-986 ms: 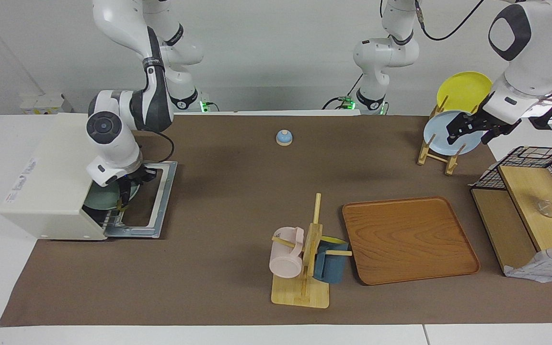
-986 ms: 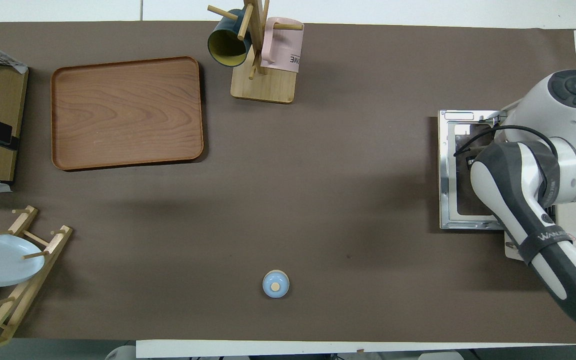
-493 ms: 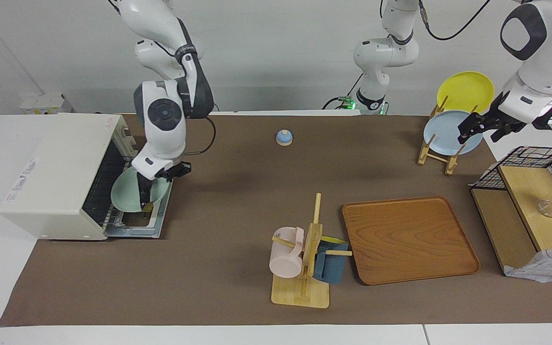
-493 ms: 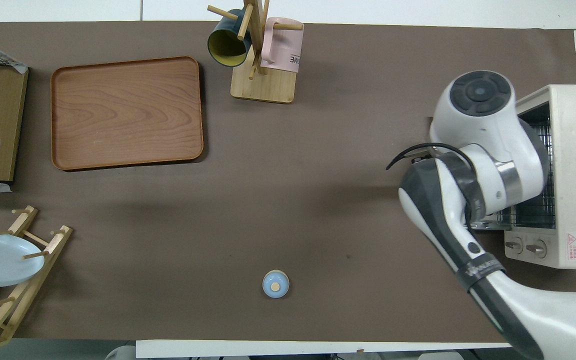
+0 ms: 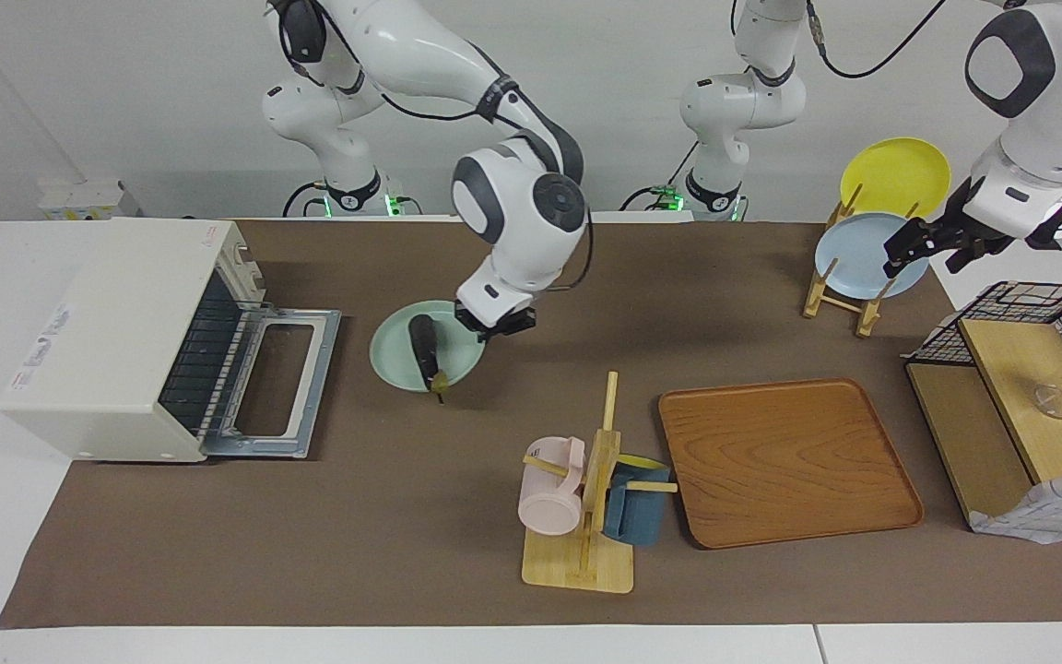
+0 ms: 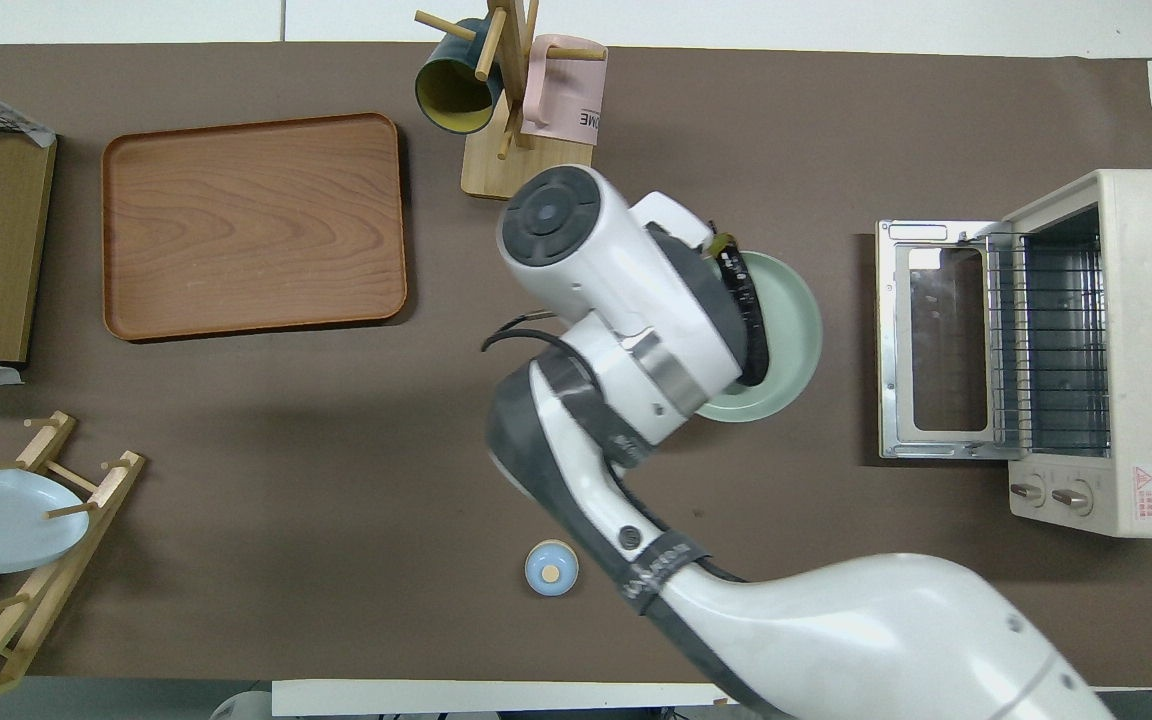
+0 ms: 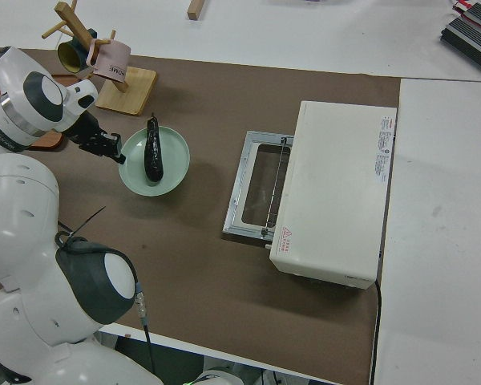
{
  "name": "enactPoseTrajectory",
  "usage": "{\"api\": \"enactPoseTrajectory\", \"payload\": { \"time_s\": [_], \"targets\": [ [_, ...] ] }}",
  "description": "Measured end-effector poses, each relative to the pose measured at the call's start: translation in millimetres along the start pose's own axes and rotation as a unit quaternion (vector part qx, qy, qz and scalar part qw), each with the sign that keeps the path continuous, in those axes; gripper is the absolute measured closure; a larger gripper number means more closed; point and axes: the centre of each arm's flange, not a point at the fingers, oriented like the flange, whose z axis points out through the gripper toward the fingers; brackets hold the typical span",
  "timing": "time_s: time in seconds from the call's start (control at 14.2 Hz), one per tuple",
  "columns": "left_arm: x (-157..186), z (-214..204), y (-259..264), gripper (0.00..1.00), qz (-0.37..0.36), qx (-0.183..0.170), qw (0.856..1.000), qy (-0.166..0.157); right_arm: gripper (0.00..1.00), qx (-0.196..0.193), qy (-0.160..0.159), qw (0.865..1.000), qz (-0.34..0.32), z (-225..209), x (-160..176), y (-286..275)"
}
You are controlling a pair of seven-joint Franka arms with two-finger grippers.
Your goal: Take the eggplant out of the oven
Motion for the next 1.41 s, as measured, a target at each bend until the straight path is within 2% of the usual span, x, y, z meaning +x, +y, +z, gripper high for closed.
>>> {"api": "enactPoseTrajectory", "payload": {
  "time_s": [0.28, 0.49, 0.63, 0.77, 0.85, 1.06, 1.2, 1.41],
  "targets": [
    [-2.2, 4.3, -12.1, 0.00, -0.013, -0.001, 1.000, 0.002, 0.98, 0.013, 0.004, 0.999, 0.043, 36.9, -9.9, -109.8],
    [-1.9, 17.1, -14.8, 0.00, -0.016, 0.000, 1.000, 0.026, 0.96, 0.037, -0.007, 0.997, 0.066, 39.3, -8.3, -124.0],
    [-5.6, 29.3, -10.9, 0.00, -0.020, 0.000, 0.999, 0.032, 0.77, 0.064, -0.017, 0.994, 0.085, 28.8, 6.2, -111.4],
    [-8.5, 33.9, -3.7, 0.00, -0.027, 0.000, 0.999, 0.034, 0.54, 0.082, -0.006, 0.991, 0.103, 7.1, 22.1, -89.7],
    [-7.8, 37.0, 4.8, 0.00, -0.033, 0.000, 0.999, 0.040, 0.46, 0.092, 0.000, 0.989, 0.116, -9.5, 34.0, -66.9],
    [2.4, 62.9, 80.4, 0.00, -0.070, -0.009, 0.994, 0.086, 0.50, 0.090, -0.011, 0.991, 0.103, -30.6, 69.5, 45.6],
    [0.4, 78.8, 167.3, 0.00, -0.093, -0.026, 0.989, 0.111, 0.54, 0.086, -0.028, 0.993, 0.076, -4.1, 78.5, 126.5],
    [-21.4, 121.6, 315.1, 0.00, -0.104, -0.062, 0.984, 0.132, 0.92, 0.068, -0.040, 0.996, 0.043, 68.9, 72.0, 204.9]
  ]
}}
